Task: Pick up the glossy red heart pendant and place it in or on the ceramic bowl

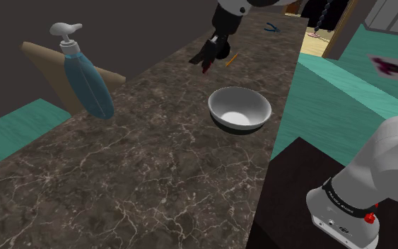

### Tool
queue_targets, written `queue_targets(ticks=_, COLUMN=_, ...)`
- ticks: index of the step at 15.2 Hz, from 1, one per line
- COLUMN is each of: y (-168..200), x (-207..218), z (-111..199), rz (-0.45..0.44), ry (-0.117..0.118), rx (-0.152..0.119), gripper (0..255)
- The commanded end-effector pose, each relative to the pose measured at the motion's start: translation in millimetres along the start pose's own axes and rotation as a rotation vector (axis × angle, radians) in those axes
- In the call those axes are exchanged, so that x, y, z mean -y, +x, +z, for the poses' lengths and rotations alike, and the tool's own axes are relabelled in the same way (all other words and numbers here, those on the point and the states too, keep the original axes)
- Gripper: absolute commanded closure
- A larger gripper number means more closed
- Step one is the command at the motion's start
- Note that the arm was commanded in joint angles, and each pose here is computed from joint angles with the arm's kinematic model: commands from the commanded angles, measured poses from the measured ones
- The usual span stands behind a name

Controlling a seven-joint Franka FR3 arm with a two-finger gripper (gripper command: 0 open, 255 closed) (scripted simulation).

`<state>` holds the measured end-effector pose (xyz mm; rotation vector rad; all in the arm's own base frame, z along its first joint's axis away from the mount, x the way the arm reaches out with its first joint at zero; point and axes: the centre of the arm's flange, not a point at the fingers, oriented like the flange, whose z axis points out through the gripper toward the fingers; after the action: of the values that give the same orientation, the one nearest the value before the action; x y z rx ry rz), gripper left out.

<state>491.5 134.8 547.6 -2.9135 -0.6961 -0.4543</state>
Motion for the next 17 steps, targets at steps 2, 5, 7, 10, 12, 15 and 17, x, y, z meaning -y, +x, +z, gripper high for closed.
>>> queue_targets(ticks=2, y=5.0, x=0.5, z=-15.3, rz=0.000, ry=0.000, rx=0.000, gripper=255)
queue_targets(ticks=5, y=-2.4, x=8.1, z=-28.4, rz=0.000, ry=0.000, rx=0.000, gripper=255)
queue_targets(ticks=7, y=-23.3, x=22.5, z=-35.6, rz=0.000, ry=0.000, rx=0.000, gripper=255)
queue_targets(ticks=10, y=-54.6, x=44.2, z=-46.5, rz=0.000, ry=0.000, rx=0.000, gripper=255)
queue_targets(ticks=12, y=-75.5, x=58.6, z=-53.7, rz=0.000, ry=0.000, rx=0.000, gripper=255)
queue_targets(ticks=15, y=-106.9, x=80.2, z=-64.5, rz=0.000, ry=0.000, rx=0.000, gripper=255)
queue_targets(ticks=17, y=-127.8, x=94.6, z=-71.7, rz=0.000, ry=0.000, rx=0.000, gripper=255)
